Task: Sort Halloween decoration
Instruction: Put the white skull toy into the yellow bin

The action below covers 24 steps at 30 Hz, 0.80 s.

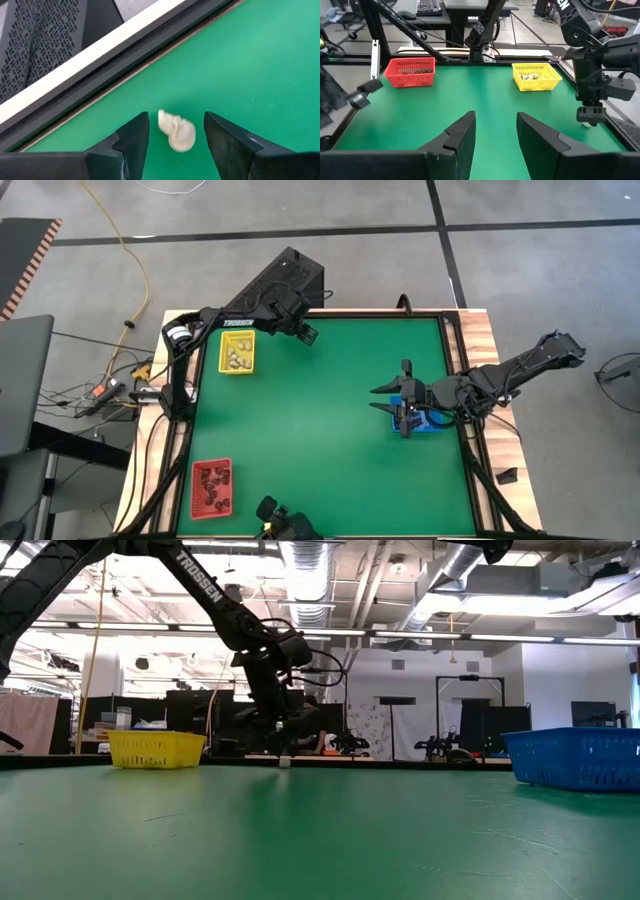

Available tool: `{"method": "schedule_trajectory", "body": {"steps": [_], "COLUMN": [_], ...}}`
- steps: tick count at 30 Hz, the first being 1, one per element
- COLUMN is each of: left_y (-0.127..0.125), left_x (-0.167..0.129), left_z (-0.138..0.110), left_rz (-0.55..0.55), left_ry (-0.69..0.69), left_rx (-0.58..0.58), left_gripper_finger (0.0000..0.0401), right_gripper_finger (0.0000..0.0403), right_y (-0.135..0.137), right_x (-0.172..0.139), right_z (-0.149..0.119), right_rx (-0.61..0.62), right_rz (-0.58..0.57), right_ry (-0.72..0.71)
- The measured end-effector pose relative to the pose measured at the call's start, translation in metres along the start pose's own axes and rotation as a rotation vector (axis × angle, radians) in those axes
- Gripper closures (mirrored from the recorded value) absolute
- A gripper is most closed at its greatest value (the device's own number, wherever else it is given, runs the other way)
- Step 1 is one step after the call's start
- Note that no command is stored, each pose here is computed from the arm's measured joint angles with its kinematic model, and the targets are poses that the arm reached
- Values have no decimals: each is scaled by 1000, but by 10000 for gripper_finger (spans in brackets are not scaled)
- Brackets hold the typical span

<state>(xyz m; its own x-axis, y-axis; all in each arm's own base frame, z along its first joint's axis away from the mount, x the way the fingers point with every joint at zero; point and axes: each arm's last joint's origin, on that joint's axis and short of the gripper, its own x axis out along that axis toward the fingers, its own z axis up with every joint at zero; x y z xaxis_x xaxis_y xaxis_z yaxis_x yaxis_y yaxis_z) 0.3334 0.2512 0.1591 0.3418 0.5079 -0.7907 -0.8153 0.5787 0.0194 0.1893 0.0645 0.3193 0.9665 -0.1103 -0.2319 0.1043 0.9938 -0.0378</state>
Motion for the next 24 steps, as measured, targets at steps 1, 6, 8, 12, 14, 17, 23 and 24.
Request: {"method": "schedule_trajectory", "body": {"steps": [1, 6, 8, 12, 14, 17, 23, 24], "left_y": [-2, -5, -4, -4, -4, -3, -2, -2], "left_x": [1, 16, 16, 17, 17, 17, 17, 17], "left_z": [-1, -9, -9, -9, -9, -9, -13, -14], "left_rz": [2, -4, -16, -17, -23, -36, -33, -28], "left_ry": [-3, 31, 35, 37, 41, 47, 87, 98], "left_rx": [-7, -50, -53, -55, -63, -74, -75, -71], "left_gripper_finger": [221, 221, 221, 221, 221, 232, 284, 293], "right_gripper_finger": [230, 230, 230, 230, 230, 230, 230, 230], "right_y": [0, 5, 7, 10, 10, 10, 10, 10], "right_x": [0, -2, -3, -4, -4, -4, -3, -3], "right_z": [0, -1, -1, -1, -1, -1, -1, -1], "right_rx": [10, 8, 4, 1, 0, 1, 1, 1], "right_rz": [2, 26, 38, 48, 49, 48, 48, 48], "right_ry": [0, 1, 1, 2, 3, 3, 3, 3]}}
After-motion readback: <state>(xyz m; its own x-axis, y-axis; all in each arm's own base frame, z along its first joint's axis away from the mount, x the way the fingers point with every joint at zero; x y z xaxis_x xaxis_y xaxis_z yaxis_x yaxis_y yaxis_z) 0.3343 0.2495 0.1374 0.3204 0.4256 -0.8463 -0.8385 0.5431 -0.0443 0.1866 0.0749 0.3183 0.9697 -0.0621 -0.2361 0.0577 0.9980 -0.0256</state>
